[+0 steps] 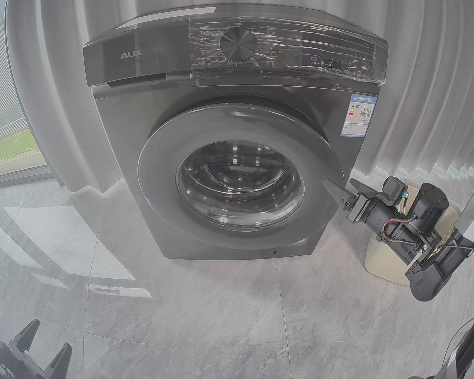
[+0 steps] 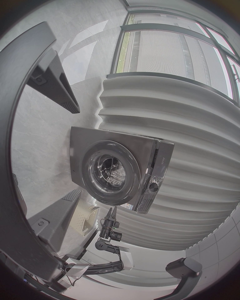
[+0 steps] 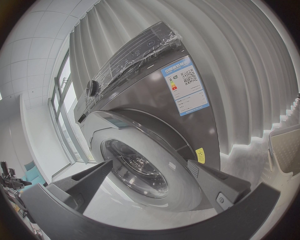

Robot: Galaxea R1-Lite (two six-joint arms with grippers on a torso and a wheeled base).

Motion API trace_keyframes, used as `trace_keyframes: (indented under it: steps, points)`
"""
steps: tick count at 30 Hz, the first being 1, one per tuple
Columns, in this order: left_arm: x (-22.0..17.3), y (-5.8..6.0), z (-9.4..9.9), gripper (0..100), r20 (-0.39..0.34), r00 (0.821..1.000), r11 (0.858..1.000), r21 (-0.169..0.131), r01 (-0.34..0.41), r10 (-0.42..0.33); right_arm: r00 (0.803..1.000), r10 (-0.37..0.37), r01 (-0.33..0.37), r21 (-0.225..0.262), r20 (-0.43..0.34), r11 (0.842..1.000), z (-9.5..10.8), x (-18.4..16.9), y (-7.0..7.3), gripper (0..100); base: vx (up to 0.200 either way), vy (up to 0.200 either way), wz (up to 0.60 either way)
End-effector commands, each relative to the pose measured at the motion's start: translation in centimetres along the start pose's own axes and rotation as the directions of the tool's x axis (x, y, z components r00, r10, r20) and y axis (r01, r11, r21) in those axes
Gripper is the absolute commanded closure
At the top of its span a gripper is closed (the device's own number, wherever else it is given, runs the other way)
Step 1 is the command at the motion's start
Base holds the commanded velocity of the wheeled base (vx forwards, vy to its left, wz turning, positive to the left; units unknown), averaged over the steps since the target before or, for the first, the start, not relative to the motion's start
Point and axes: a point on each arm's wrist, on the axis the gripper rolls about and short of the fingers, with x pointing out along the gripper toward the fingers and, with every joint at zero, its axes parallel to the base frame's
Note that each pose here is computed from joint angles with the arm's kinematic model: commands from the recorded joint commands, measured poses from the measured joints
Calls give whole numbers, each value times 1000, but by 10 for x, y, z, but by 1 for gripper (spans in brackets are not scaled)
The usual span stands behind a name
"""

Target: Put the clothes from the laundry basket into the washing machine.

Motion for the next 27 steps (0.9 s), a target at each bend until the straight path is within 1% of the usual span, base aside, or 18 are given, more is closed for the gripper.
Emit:
trace_keyframes:
  steps: [1,13,14,18,21,27]
  points:
    - [1,1,-5,0,-19,1000,1000,0,-3,3,1000,-1,1,0,0,1000,0,0,0,0,0,0,0]
    - [1,1,-5,0,-19,1000,1000,3,-1,1,1000,-1,1,0,0,1000,0,0,0,0,0,0,0]
    - [1,1,-5,0,-19,1000,1000,-2,-2,1,1000,-1,1,0,0,1000,0,0,0,0,0,0,0]
    - [1,1,-5,0,-18,1000,1000,-5,-5,4,1000,0,0,-1,-3,1000,-1,0,0,0,0,0,0]
    - [1,1,-5,0,-18,1000,1000,-5,-5,4,1000,0,0,-1,-2,1000,-1,0,0,0,200,0,0]
    - [1,1,-5,0,-19,1000,1000,-4,-3,3,1000,-2,2,-2,-8,1000,-2,-1,0,0,0,0,0]
